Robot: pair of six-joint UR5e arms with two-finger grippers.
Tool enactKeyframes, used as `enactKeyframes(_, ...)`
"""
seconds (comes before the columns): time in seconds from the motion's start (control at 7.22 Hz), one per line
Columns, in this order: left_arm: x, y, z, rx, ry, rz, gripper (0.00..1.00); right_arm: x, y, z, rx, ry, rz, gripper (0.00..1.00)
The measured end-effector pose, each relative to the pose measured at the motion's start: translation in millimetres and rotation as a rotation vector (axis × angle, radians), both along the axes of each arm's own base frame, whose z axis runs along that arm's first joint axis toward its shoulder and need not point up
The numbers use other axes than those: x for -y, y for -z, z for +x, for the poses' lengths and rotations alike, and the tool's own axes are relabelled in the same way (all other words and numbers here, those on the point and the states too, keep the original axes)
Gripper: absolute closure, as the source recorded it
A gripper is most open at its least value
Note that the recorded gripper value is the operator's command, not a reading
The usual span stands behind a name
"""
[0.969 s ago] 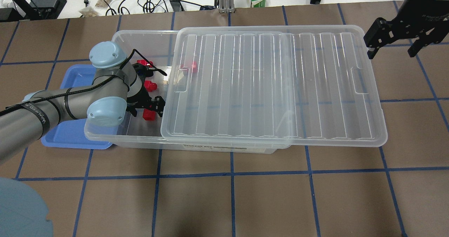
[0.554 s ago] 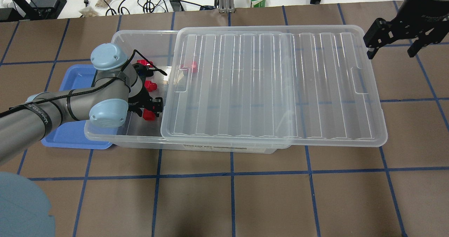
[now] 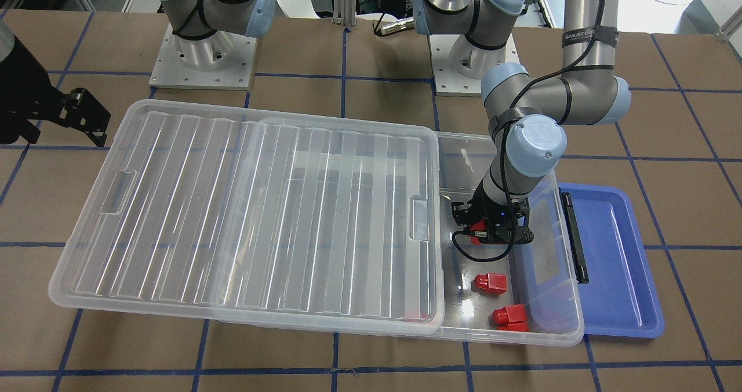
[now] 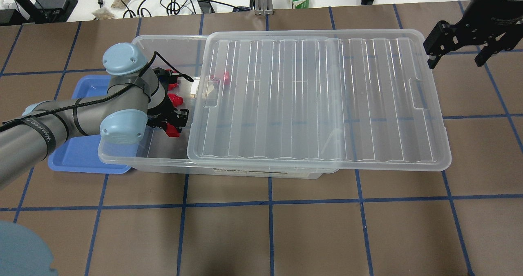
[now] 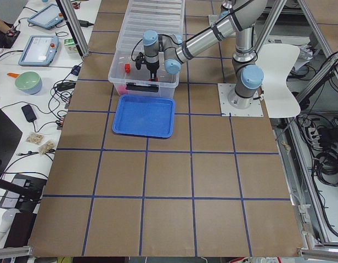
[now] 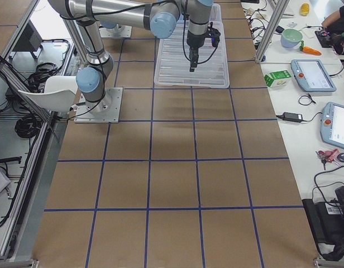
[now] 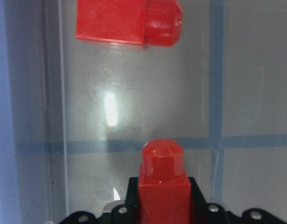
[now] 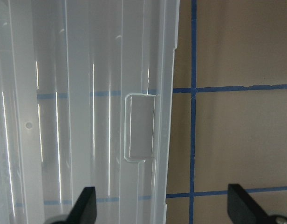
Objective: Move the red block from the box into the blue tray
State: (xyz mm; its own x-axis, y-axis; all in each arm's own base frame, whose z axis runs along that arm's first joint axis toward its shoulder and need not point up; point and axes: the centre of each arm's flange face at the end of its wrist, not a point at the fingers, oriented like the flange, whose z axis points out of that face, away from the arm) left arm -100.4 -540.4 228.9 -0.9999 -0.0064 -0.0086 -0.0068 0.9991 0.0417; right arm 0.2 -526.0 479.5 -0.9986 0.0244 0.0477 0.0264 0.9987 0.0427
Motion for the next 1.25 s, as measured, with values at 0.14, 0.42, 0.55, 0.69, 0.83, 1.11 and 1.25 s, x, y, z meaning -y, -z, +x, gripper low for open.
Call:
enactKeyframes(0.14, 8, -37, 0, -0.002, -0.006, 0.024, 1.00, -1, -2, 0, 0.001, 0.000, -0.003, 0.00)
enactKeyframes(0.42, 24, -138, 3, 0.002, -0.001, 0.015, 1.00, -4, -8, 1, 0.000, 0.000, -0.018, 0.00)
enactKeyframes(0.55, 29, -173, 13, 0.016, 0.026, -0.010, 1.00, -5, -10, 2, -0.001, 0.000, -0.022, 0.00)
enactKeyframes(0.69, 33, -189, 37, 0.041, 0.058, -0.022, 1.00, -7, -13, 4, -0.002, -0.001, -0.027, 0.00)
enactKeyframes(0.83, 37, -191, 75, 0.054, 0.085, -0.016, 1.00, -9, -16, 11, -0.004, 0.008, -0.033, 0.00)
enactKeyframes(1.11, 44, -175, 155, 0.051, 0.133, 0.001, 1.00, -11, -15, 30, -0.006, 0.038, -0.032, 0.00)
enactKeyframes(1.25, 49, -159, 186, 0.048, 0.145, 0.001, 1.00, -10, -8, 30, -0.020, 0.040, -0.015, 0.00)
